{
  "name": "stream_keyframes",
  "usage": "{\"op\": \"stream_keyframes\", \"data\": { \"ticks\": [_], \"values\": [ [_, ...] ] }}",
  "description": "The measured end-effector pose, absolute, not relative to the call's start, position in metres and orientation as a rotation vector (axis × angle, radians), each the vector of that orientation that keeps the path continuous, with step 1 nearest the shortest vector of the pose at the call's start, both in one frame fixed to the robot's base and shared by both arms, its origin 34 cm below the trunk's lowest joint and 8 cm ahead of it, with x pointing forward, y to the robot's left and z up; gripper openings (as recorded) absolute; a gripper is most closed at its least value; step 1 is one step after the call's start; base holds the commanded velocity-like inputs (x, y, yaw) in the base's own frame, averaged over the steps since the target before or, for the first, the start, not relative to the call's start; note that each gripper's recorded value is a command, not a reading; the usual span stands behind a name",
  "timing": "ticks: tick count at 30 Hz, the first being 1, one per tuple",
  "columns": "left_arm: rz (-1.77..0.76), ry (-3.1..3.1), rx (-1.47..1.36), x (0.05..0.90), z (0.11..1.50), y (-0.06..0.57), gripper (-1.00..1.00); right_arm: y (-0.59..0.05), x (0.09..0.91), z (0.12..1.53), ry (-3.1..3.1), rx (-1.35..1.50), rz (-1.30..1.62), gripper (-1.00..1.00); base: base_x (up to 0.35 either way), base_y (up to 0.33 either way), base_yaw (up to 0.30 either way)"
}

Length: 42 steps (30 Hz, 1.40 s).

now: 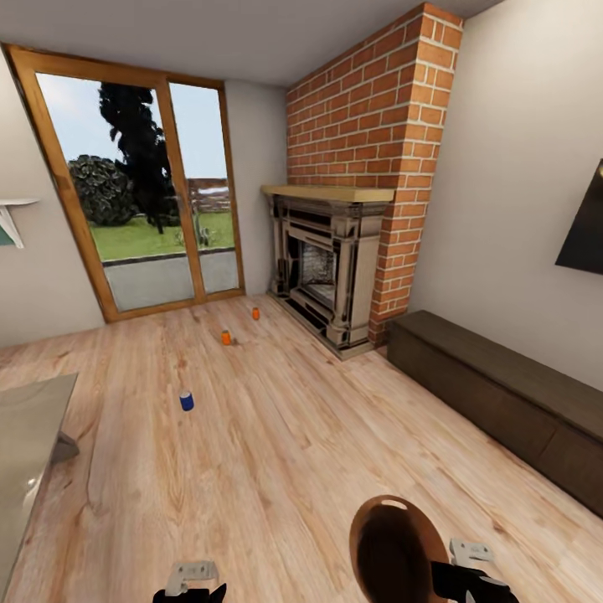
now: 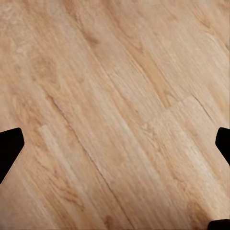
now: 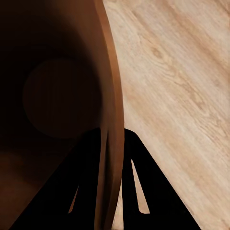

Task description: Put the three can of soda from the living room inside the tash can in the kitchen.

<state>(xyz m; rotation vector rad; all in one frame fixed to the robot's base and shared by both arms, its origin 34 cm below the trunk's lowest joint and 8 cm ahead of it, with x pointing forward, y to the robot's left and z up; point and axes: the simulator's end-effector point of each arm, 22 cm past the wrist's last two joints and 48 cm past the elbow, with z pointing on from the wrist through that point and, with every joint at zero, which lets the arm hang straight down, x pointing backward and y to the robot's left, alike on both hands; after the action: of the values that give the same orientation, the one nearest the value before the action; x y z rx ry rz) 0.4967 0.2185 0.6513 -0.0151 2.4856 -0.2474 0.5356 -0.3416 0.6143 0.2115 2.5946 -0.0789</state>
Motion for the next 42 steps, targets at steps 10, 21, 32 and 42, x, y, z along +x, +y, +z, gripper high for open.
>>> {"op": "stream_keyframes", "data": {
  "ticks": [10,21,32,42],
  "values": [
    [-0.247,2.475,-0.012,0.4984,0.6526,0.2181,1.0,-0.3419,0.5355,0.6142,2.595,0.209,-0.081,-1.0,0.326,-0.061,0.0],
    [-0.246,2.474,-0.011,0.4987,0.6529,0.2181,1.0,-0.3416,0.5355,0.6142,2.595,0.21,-0.08,-1.0,0.337,-0.021,0.0],
    [-0.246,2.473,-0.011,0.4987,0.6529,0.2183,1.0,-0.3413,0.5356,0.6142,2.595,0.21,-0.079,-1.0,0.342,0.103,0.0],
    [-0.246,2.473,-0.011,0.4988,0.6529,0.2184,1.0,-0.3424,0.5355,0.6143,2.595,0.211,-0.081,-1.0,0.338,0.145,0.0]
  ]
}}
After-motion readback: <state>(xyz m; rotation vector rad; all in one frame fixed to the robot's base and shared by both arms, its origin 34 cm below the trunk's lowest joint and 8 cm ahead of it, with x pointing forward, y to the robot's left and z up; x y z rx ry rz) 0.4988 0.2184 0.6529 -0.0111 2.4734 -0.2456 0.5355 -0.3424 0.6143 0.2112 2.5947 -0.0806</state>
